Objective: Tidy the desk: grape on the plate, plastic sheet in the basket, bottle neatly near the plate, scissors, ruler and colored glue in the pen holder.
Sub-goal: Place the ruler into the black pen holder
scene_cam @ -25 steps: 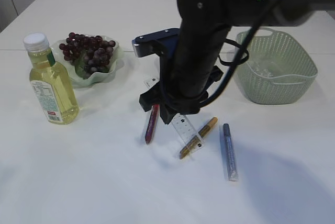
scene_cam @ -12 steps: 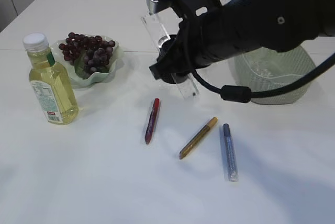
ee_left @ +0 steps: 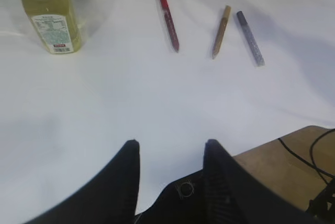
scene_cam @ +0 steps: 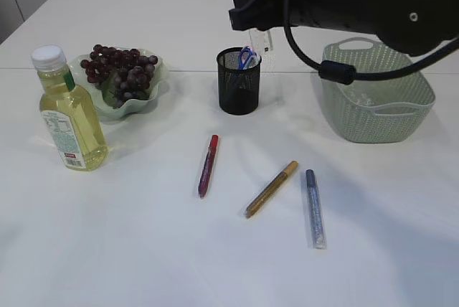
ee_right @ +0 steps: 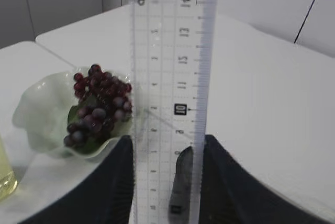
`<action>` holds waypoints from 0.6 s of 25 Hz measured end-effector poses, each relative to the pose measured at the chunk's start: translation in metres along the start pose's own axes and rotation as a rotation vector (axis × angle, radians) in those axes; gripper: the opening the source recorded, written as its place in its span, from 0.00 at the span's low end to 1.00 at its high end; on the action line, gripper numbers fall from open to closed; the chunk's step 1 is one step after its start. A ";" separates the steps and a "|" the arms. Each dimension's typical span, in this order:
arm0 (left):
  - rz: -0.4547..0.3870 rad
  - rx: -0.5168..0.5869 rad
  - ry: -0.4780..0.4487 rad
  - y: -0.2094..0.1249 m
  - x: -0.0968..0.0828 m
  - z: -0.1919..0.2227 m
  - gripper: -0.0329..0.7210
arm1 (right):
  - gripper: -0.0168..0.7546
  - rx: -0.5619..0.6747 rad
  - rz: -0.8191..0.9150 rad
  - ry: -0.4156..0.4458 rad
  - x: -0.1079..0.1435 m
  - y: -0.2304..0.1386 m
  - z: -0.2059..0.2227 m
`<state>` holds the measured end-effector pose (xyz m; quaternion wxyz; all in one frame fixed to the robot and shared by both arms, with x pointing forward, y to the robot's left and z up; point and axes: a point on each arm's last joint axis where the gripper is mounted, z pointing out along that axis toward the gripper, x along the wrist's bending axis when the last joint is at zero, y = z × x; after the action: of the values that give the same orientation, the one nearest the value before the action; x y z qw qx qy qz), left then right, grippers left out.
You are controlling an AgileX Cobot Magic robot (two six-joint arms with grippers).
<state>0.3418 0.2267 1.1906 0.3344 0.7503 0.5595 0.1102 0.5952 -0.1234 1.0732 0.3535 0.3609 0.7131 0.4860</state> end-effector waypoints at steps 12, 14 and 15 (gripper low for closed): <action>0.032 -0.036 0.096 0.003 0.009 -0.001 0.44 | 0.41 -0.171 0.017 -0.037 -0.020 -0.020 0.066; 0.039 -0.043 0.115 0.004 0.010 -0.001 0.44 | 0.41 -0.172 0.012 -0.037 -0.021 -0.026 0.083; 0.041 -0.045 0.122 0.004 0.011 -0.001 0.44 | 0.41 -0.178 0.005 -0.039 -0.021 -0.026 0.090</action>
<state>0.3484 0.2363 1.1917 0.3143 0.7457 0.5607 0.1750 0.6781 -0.1092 1.0263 0.3966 0.3393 0.6593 0.5413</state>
